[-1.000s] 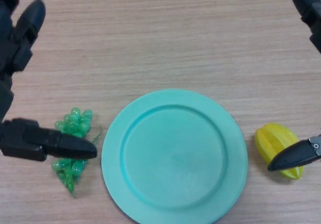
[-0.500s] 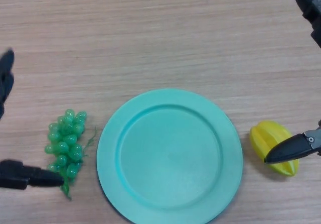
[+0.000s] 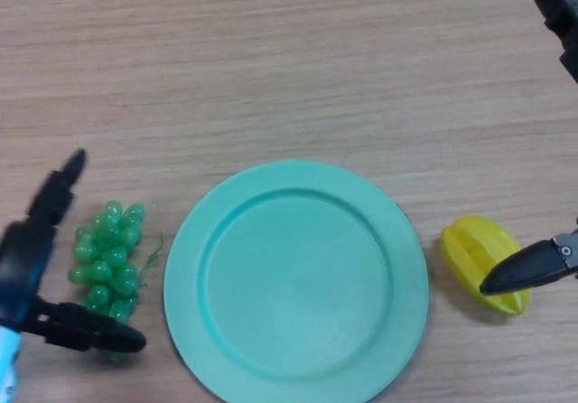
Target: Pick up the green grapes and place it on the plate
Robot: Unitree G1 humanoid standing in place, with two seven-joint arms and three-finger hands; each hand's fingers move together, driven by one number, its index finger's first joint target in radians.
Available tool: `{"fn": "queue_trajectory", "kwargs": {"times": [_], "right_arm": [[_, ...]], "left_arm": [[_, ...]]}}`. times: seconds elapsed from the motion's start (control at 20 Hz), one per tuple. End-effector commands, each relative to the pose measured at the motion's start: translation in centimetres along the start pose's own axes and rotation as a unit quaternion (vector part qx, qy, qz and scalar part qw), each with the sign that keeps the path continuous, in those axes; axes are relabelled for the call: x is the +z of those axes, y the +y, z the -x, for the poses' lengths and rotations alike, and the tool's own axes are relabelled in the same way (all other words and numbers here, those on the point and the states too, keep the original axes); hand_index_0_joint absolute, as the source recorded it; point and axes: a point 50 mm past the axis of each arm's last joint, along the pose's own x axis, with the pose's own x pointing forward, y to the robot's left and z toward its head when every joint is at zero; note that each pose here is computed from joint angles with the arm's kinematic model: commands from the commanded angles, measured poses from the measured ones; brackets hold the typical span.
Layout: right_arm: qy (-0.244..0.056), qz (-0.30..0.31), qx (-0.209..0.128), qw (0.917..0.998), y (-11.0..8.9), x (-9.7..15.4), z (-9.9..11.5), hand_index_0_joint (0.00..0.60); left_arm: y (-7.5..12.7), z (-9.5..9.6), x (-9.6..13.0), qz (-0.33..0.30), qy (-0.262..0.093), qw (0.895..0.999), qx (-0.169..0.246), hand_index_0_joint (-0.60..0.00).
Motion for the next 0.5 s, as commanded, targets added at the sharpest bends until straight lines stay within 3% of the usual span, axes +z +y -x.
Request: {"fn": "queue_trajectory", "kwargs": {"times": [0.05,0.15,0.2,0.25,0.4,0.45,0.5], "right_arm": [[-0.079,0.039,-0.031,0.9957,-1.1,2.5,0.4,0.0],[-0.079,0.039,-0.036,0.9955,-1.4,2.5,0.6,0.0],[-0.079,0.039,-0.037,0.9955,-1.4,2.5,0.6,0.0],[-0.079,0.04,-0.037,0.9954,-1.4,2.5,0.6,0.0],[-0.082,0.04,-0.042,0.9949,-1.6,2.7,0.7,0.0],[-0.084,0.042,-0.043,0.9947,-1.6,2.8,0.8,0.0],[-0.084,0.041,-0.043,0.9947,-1.6,2.8,0.8,0.0]], "left_arm": [[2.5,-0.8,2.0,-0.078,-0.085,0.991,0.066,0.0],[1.8,-1.2,1.3,-0.107,-0.075,0.99,0.06,0.0],[1.7,-1.2,1.3,-0.11,-0.074,0.989,0.06,-0.05],[1.7,-1.1,1.2,-0.118,-0.073,0.988,0.061,-0.2],[1.7,-0.9,0.9,-0.164,-0.077,0.981,0.071,-0.55],[1.6,-0.8,0.9,-0.183,-0.083,0.977,0.071,-0.6],[1.6,-0.8,1.0,-0.187,-0.087,0.976,0.07,-0.6]]}}
